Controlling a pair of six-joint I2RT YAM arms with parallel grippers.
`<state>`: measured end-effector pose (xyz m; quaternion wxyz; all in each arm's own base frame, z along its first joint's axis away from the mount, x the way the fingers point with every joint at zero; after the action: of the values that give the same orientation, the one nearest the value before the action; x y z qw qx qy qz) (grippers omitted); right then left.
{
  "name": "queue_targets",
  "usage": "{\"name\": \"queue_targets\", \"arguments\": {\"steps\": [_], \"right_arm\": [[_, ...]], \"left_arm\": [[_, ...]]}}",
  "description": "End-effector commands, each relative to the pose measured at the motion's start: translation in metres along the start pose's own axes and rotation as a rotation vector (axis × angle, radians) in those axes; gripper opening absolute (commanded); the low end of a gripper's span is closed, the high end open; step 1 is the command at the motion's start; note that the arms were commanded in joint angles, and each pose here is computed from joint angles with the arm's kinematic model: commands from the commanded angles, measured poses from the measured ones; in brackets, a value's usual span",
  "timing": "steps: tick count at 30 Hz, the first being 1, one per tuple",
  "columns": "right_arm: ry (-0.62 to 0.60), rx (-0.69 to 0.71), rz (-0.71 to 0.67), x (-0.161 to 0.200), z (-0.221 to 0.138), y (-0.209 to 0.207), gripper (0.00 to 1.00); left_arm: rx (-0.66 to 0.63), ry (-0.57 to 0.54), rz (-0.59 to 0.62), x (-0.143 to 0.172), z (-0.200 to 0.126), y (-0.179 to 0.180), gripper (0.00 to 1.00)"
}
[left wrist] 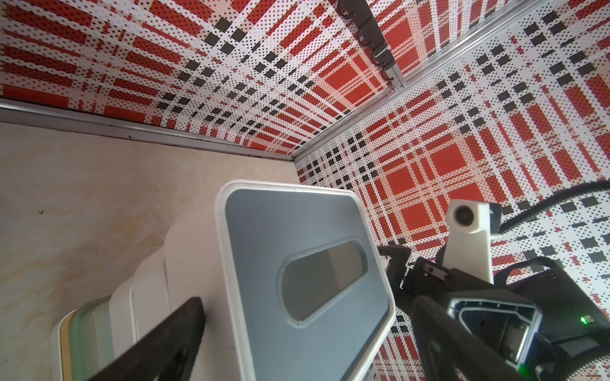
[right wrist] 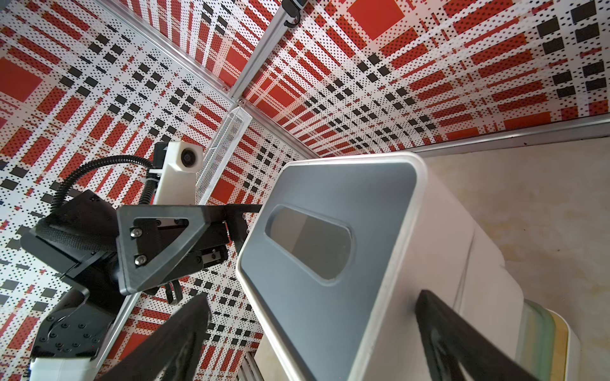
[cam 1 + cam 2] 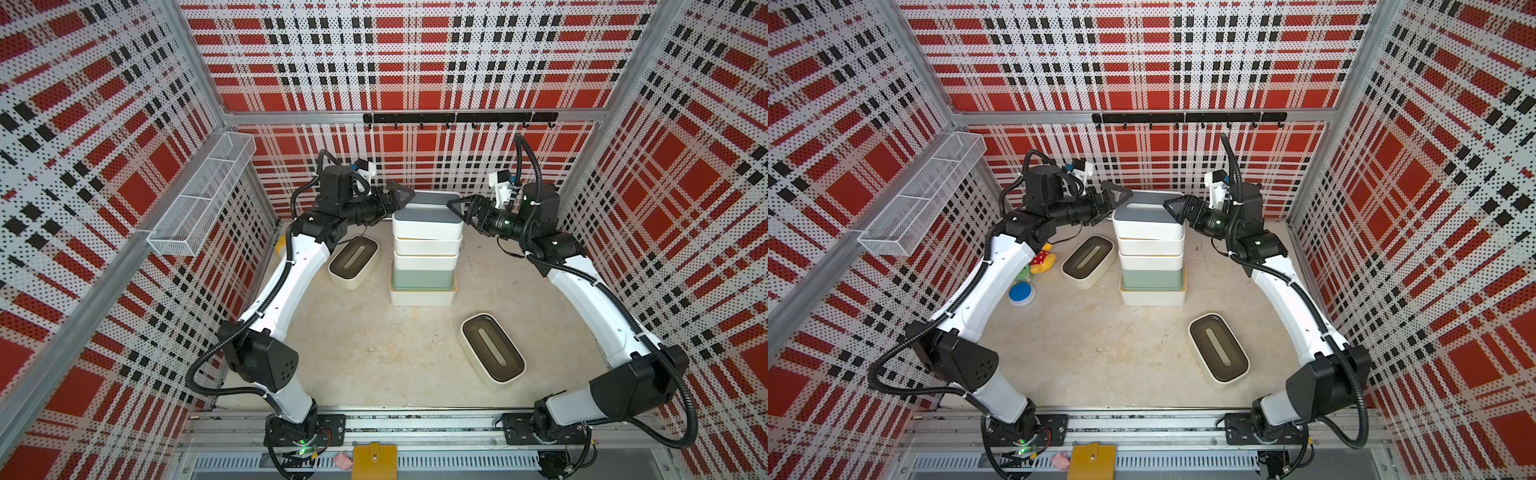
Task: Stack the tissue boxes
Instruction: Adjust the tissue box on the tissue box.
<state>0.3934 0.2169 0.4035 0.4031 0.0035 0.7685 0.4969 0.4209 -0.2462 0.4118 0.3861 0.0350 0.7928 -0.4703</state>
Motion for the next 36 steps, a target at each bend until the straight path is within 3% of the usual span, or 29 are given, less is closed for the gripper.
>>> {"name": "queue_targets", "arguments": {"steps": [1,30,36], "right_arm": [[0.005,-0.104,-0.043,0.003,-0.008,0.031,1.0],[-0.004,-0.085,-0.035,0.003,-0.006,0.026,1.0],[-0.026,-0.004,-0.058,0.0,-0.011,0.017,1.0]], "left_arm": [[0.111,0.05,0.041,0.017,-0.009,-0.041,0.99],[0.107,0.064,0.03,0.014,0.002,-0.04,0.99],[0.064,0.032,-0.003,0.007,-0.007,-0.027,0.99]]}}
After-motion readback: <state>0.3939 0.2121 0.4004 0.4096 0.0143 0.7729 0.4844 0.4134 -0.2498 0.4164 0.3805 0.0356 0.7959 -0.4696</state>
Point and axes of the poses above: each gripper's point midway between its finger pads, its own z axis out along the fingers, its own y axis along the line the jaws close on, x = y × z, the point moved 1 cm from there along -z, back along the fingers, and after that the axes turned 3 degrees about z, right-handed, at the moved point
